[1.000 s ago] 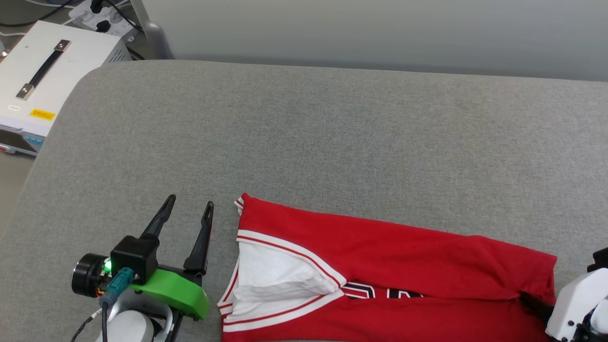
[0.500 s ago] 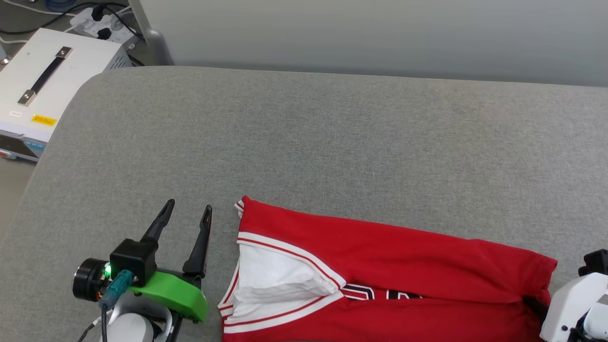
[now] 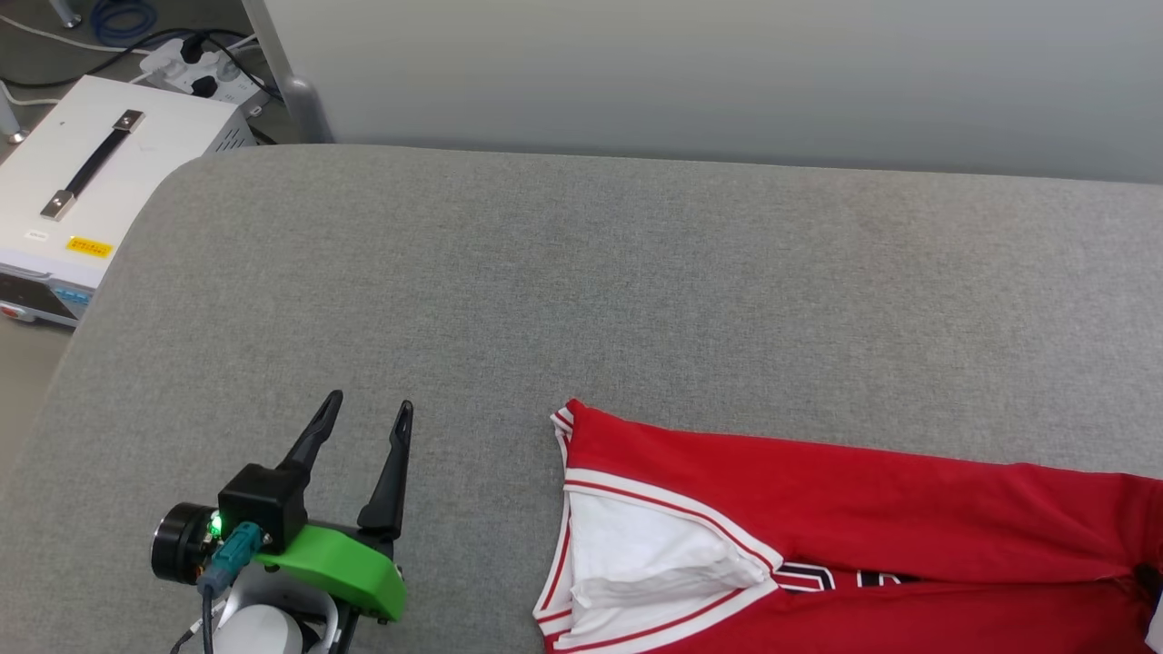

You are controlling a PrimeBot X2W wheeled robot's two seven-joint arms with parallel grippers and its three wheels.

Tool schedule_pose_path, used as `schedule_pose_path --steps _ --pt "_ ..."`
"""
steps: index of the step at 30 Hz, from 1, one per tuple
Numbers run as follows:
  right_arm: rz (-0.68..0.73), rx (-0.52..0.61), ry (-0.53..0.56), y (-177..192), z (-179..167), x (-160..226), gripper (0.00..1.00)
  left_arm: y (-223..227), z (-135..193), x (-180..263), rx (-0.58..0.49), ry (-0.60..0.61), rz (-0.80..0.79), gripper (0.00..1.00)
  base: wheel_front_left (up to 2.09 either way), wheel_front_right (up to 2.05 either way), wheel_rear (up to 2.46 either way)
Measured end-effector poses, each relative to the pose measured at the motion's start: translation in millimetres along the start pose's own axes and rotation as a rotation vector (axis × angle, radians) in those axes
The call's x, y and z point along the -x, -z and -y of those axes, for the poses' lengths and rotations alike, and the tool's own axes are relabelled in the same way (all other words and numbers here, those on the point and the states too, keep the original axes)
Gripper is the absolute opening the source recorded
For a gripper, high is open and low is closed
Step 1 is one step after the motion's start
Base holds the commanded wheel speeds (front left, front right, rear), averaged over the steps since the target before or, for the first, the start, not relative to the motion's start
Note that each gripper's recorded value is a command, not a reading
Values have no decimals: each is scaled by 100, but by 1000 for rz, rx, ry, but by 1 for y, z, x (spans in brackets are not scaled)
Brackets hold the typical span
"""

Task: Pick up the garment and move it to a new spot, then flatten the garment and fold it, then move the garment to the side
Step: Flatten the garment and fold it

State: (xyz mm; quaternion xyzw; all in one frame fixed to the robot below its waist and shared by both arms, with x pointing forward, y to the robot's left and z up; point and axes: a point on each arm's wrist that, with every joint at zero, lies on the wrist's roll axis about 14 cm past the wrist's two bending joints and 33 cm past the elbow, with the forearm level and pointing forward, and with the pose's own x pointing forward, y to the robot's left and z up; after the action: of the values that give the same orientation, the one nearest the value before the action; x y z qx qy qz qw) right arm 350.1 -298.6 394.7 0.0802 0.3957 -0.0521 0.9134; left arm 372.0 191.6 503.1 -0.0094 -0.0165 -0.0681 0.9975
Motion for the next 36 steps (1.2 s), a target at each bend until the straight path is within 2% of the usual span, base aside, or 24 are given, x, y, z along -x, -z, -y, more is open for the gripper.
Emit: schedule_pose_path --steps 8,15,25,31,36 --pt "62 -10 -54 -10 -17 13 0 0 2 11 15 -8 4 100 0 0 0" --pt "86 29 -195 -4 -69 39 0 -7 4 22 27 -14 32 100 0 0 0" --pt "82 -26 -460 -1 -166 64 0 -9 1 33 38 -34 46 100 0 0 0" --pt "85 -24 -588 -5 -209 76 0 -10 -5 40 36 -55 48 100 0 0 0" --pt "77 -69 -744 -1 -252 81 0 -9 -10 46 30 -69 48 100 0 0 0"
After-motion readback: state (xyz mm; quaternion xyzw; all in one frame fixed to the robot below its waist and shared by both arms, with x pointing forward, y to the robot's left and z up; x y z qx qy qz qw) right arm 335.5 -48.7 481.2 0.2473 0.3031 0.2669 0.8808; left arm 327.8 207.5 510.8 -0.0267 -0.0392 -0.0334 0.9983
